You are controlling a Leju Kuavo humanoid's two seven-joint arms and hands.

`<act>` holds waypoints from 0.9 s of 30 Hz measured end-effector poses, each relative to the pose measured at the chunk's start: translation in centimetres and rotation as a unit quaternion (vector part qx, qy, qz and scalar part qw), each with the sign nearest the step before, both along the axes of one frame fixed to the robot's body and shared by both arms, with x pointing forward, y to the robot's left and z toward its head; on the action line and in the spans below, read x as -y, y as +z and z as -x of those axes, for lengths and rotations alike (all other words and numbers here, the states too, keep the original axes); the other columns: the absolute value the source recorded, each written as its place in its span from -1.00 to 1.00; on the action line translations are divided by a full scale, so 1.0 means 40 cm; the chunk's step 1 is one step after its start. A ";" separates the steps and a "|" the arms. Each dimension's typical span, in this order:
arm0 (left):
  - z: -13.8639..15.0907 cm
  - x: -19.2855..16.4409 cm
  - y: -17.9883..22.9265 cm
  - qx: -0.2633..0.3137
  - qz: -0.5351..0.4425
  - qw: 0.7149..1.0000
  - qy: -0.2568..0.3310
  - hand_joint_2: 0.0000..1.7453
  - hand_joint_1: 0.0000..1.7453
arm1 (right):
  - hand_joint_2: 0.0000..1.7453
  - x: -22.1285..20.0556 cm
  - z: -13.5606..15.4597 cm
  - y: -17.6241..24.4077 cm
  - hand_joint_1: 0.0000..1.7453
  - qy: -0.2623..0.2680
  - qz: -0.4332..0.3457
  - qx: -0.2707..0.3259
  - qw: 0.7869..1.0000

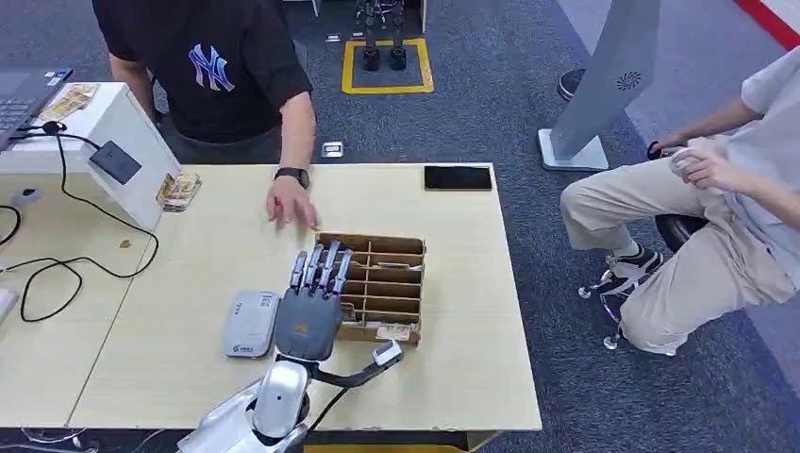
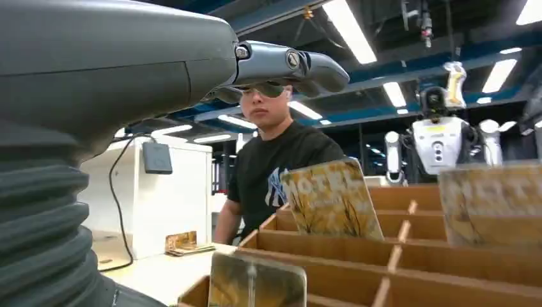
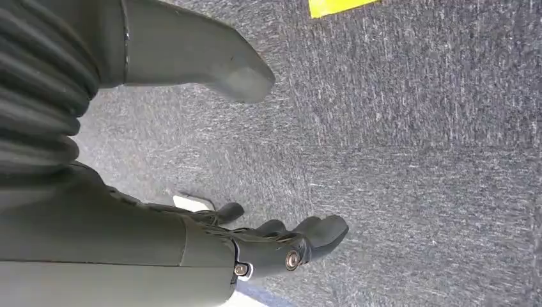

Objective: Pass the card to the sensor for recognition and then transmit it.

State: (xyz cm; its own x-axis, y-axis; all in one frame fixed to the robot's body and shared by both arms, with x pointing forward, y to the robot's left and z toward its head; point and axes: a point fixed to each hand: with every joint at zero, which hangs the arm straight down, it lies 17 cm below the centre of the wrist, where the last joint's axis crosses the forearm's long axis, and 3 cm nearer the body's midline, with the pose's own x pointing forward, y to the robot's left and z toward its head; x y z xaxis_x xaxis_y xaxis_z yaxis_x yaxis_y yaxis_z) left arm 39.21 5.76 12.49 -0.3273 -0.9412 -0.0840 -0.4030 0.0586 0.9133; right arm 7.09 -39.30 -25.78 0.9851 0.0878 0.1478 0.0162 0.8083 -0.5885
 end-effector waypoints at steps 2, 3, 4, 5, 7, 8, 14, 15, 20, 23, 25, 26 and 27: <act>0.006 0.006 -0.015 -0.005 -0.011 1.000 -0.005 1.00 -1.00 | 1.00 0.001 0.000 0.000 -1.00 -0.001 0.000 0.000 1.000; 0.008 0.009 -0.022 -0.007 -0.016 1.000 -0.009 1.00 -1.00 | 1.00 0.001 0.000 0.000 -1.00 -0.001 0.000 0.000 1.000; 0.009 0.013 -0.027 -0.008 -0.022 1.000 -0.014 1.00 -1.00 | 1.00 0.001 0.000 -0.001 -1.00 -0.001 -0.001 0.000 1.000; 0.010 0.017 -0.030 -0.009 -0.026 0.999 -0.018 1.00 -1.00 | 1.00 0.001 0.000 -0.001 -1.00 -0.001 -0.001 0.001 1.000; 0.011 0.019 -0.038 -0.011 -0.032 0.999 -0.022 1.00 -1.00 | 1.00 0.002 -0.002 0.000 -1.00 -0.001 -0.001 0.001 1.000; 0.010 0.020 -0.040 -0.011 -0.034 0.999 -0.022 1.00 -1.00 | 1.00 0.003 -0.003 0.000 -1.00 -0.001 -0.001 0.001 1.000; 0.009 0.021 -0.050 -0.014 -0.043 0.999 -0.025 1.00 -1.00 | 1.00 0.000 -0.004 -0.001 -1.00 -0.001 -0.003 0.001 1.000; 0.009 0.022 -0.051 -0.014 -0.044 0.999 -0.026 1.00 -1.00 | 1.00 0.000 -0.004 -0.001 -1.00 -0.001 -0.003 0.001 1.000; 0.010 0.027 -0.056 -0.016 -0.050 0.998 -0.032 1.00 1.00 | 1.00 -0.002 -0.005 -0.002 -1.00 0.000 -0.004 0.002 1.000; 0.013 0.031 -0.072 -0.023 -0.062 0.997 -0.037 1.00 1.00 | 1.00 -0.001 -0.005 -0.002 -1.00 -0.001 -0.004 0.002 1.000; 0.020 0.037 -0.086 -0.028 -0.069 0.996 -0.046 1.00 1.00 | 1.00 0.000 -0.004 -0.002 -1.00 -0.001 -0.003 0.002 1.000; 0.024 0.041 -0.094 -0.032 -0.074 0.995 -0.051 1.00 1.00 | 1.00 0.001 -0.005 -0.002 -1.00 0.000 -0.003 0.002 1.000; 0.029 0.044 -0.104 -0.036 -0.080 0.995 -0.055 1.00 1.00 | 1.00 0.003 -0.005 -0.001 -1.00 -0.001 -0.002 0.002 1.000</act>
